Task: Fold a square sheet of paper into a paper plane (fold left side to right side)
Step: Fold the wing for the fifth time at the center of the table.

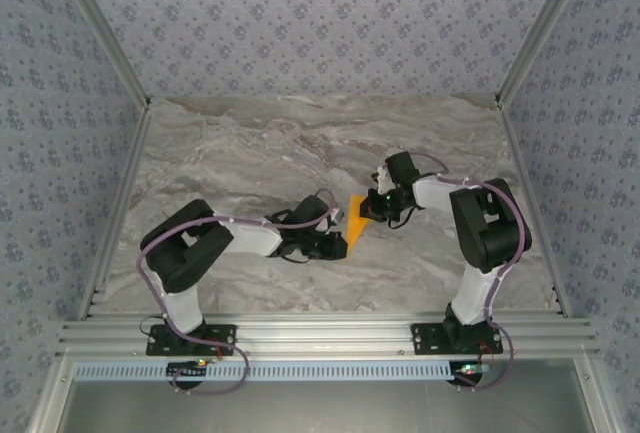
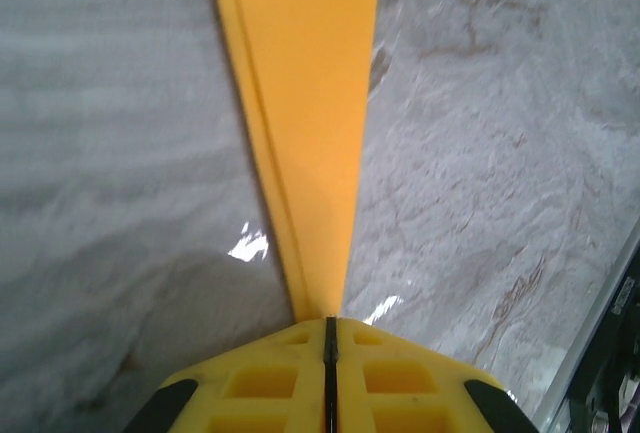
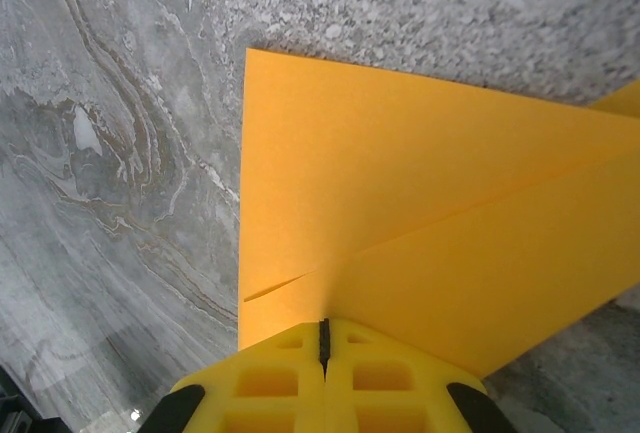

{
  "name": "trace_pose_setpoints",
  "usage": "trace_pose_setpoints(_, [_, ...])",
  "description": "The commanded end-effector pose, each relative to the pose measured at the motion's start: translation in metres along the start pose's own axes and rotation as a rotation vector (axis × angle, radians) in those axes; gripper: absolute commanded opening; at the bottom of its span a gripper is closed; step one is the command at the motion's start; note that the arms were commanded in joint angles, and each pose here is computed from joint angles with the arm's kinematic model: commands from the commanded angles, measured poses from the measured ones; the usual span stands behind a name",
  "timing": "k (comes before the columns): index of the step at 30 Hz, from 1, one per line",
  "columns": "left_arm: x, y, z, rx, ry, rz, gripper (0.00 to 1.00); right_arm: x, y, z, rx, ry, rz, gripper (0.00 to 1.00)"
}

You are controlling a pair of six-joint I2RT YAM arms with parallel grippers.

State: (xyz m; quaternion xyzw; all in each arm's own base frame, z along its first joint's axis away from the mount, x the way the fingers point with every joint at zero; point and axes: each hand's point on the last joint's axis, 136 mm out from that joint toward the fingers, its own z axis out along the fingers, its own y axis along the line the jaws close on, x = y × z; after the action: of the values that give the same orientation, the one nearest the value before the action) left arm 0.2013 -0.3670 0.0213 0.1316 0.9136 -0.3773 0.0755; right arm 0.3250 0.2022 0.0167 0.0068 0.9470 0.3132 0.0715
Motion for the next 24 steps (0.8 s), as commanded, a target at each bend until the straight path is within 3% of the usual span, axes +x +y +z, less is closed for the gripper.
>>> trace_pose_setpoints(1, [0.015, -0.005, -0.014, -0.021, 0.062, 0.016, 0.08, 0.012, -0.035, 0.009, 0.15, 0.038, 0.031, 0.01])
trace_pose_setpoints(6, [-0.009, -0.031, -0.032, 0.011, 0.006, 0.073, 0.09, 0.012, -0.034, 0.009, 0.15, 0.039, 0.027, 0.01])
trace_pose_setpoints(12, [-0.027, -0.048, -0.025, 0.04, 0.004, 0.111, 0.1, 0.012, -0.033, 0.009, 0.152, 0.04, 0.023, 0.01])
trace_pose_setpoints(24, [-0.019, -0.005, 0.012, -0.04, 0.057, 0.044, 0.13, 0.008, -0.019, 0.005, 0.1, 0.012, -0.007, 0.01])
